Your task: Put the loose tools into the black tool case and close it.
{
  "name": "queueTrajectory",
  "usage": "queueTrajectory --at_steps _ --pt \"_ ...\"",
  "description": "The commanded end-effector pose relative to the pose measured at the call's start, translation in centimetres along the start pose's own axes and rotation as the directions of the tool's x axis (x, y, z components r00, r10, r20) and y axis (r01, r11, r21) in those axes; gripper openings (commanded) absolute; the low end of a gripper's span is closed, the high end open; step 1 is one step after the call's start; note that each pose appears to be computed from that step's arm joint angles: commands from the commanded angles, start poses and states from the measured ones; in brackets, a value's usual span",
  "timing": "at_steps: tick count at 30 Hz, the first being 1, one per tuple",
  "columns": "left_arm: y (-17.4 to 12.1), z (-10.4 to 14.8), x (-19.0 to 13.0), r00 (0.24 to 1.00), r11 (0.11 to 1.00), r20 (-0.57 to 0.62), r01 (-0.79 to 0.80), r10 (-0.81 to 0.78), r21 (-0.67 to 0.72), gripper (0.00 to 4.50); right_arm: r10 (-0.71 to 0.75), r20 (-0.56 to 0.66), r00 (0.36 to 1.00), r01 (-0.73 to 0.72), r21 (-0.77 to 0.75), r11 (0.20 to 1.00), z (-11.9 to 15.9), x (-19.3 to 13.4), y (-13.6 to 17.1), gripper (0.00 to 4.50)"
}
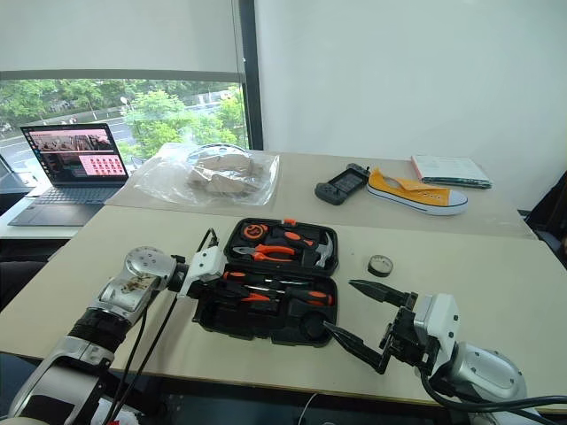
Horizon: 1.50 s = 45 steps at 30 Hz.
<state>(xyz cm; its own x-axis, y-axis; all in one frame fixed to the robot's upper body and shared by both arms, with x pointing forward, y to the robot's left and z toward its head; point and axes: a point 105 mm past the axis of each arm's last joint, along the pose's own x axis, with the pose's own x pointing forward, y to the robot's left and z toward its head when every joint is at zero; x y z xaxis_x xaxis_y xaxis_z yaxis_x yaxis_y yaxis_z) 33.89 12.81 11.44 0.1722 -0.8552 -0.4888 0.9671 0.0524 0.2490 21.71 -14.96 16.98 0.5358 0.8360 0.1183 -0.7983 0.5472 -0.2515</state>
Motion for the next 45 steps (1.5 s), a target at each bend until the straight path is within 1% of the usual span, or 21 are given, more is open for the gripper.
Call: queueTrajectory --at_steps 1,3,6,8,9,10,11,12,15,17,19,22,25,27,31,35,38,41,43,44,45 --pt "0.8 2.0 -3.5 0.963 0.986 0.212 -0.163 0.167 -0.035 0.06 0.001 0.037 0.999 0.000 -0.030 1.000 0.8 0.1 0.0 4.50" --pt "0.4 2.3 -5.7 0.921 0.968 0.296 -0.236 0.252 -0.091 0.06 0.001 0.045 0.999 0.000 -0.030 1.000 0.8 0.1 0.1 4.50" --pt "-1.9 -0.3 -10.3 0.853 0.896 0.283 -0.392 0.439 -0.209 0.77 0.038 0.058 0.998 -0.037 -0.016 0.999 0.6 0.5 0.5 4.50" --pt "-3.4 -2.1 -12.6 0.806 0.829 0.222 -0.490 0.548 -0.267 1.57 0.072 0.050 0.996 -0.071 -0.016 0.997 0.3 0.6 0.9 4.50" --pt "-4.3 -3.3 -14.1 0.771 0.780 0.176 -0.550 0.612 -0.300 1.82 0.086 0.048 0.995 -0.085 -0.020 0.996 0.1 0.6 1.0 4.50" --pt "-5.5 -5.0 -16.4 0.704 0.692 0.115 -0.634 0.701 -0.346 1.88 0.100 0.045 0.994 -0.099 -0.033 0.995 -0.1 0.7 1.0 4.50" --pt "-6.8 -6.3 -18.3 0.639 0.610 0.058 -0.698 0.767 -0.374 2.56 0.110 0.045 0.993 -0.108 -0.041 0.993 -0.3 0.7 1.0 4.50" --pt "-7.7 -7.0 -19.5 0.596 0.555 0.019 -0.736 0.803 -0.387 2.71 0.116 0.046 0.992 -0.114 -0.047 0.992 -0.4 0.7 1.0 4.50" --pt "-11.5 -9.7 -22.6 0.471 0.382 -0.117 -0.816 0.875 -0.433 3.76 0.131 0.051 0.990 -0.128 -0.065 0.990 -0.7 0.8 1.0 4.50" --pt "-12.9 -10.3 -23.6 0.407 0.304 -0.158 -0.843 0.900 -0.445 4.44 0.140 0.053 0.989 -0.136 -0.076 0.988 -0.9 0.9 0.8 4.50" --pt "-13.2 -10.3 -23.7 0.386 0.279 -0.161 -0.846 0.908 -0.454 4.44 0.143 0.058 0.988 -0.139 -0.080 0.987 -0.9 1.0 0.7 4.50" --pt "-12.4 -9.8 -22.6 0.408 0.303 -0.133 -0.825 0.903 -0.478 4.44 0.154 0.065 0.986 -0.148 -0.080 0.986 -1.0 1.2 0.6 4.50" --pt "-10.4 -8.6 -20.7 0.468 0.365 -0.081 -0.774 0.880 -0.517 4.44 0.163 0.070 0.984 -0.157 -0.083 0.984 -0.9 1.4 0.5 4.50" --pt "-8.0 -7.7 -19.1 0.499 0.396 -0.076 -0.763 0.863 -0.512 4.44 0.168 0.070 0.983 -0.162 -0.084 0.983 -0.9 1.6 0.4 4.50" --pt "-5.5 -8.0 -16.2 0.567 0.429 -0.179 -0.762 0.804 -0.486 4.44 0.177 0.071 0.982 -0.171 -0.080 0.982 -1.0 1.9 0.5 4.50" --pt "-5.3 -10.0 -14.7 0.568 0.388 -0.347 -0.795 0.746 -0.466 4.44 0.181 0.074 0.981 -0.175 -0.080 0.981 -0.9 2.1 0.8 4.50" --pt "-5.8 -10.9 -14.1 0.588 0.362 -0.403 -0.780 0.701 -0.510 3.71 0.174 0.075 0.982 -0.168 -0.086 0.982 -0.8 2.2 0.8 4.50" --pt "-6.0 -10.7 -14.0 0.606 0.368 -0.405 -0.767 0.685 -0.526 2.59 0.167 0.072 0.983 -0.161 -0.090 0.983 -0.7 2.1 0.7 4.50" --pt "-5.0 -9.6 -14.0 0.611 0.397 -0.339 -0.754 0.715 -0.523 1.87 0.162 0.069 0.984 -0.155 -0.091 0.984 -0.7 2.0 0.6 4.50" --pt "-4.3 -8.8 -14.1 0.624 0.432 -0.293 -0.742 0.724 -0.513 1.67 0.159 0.066 0.985 -0.152 -0.092 0.984 -0.7 1.9 0.6 4.50" --pt "-3.6 -7.7 -13.9 0.649 0.485 -0.229 -0.719 0.725 -0.498 1.66 0.154 0.064 0.986 -0.148 -0.093 0.985 -0.7 1.9 0.5 4.50"
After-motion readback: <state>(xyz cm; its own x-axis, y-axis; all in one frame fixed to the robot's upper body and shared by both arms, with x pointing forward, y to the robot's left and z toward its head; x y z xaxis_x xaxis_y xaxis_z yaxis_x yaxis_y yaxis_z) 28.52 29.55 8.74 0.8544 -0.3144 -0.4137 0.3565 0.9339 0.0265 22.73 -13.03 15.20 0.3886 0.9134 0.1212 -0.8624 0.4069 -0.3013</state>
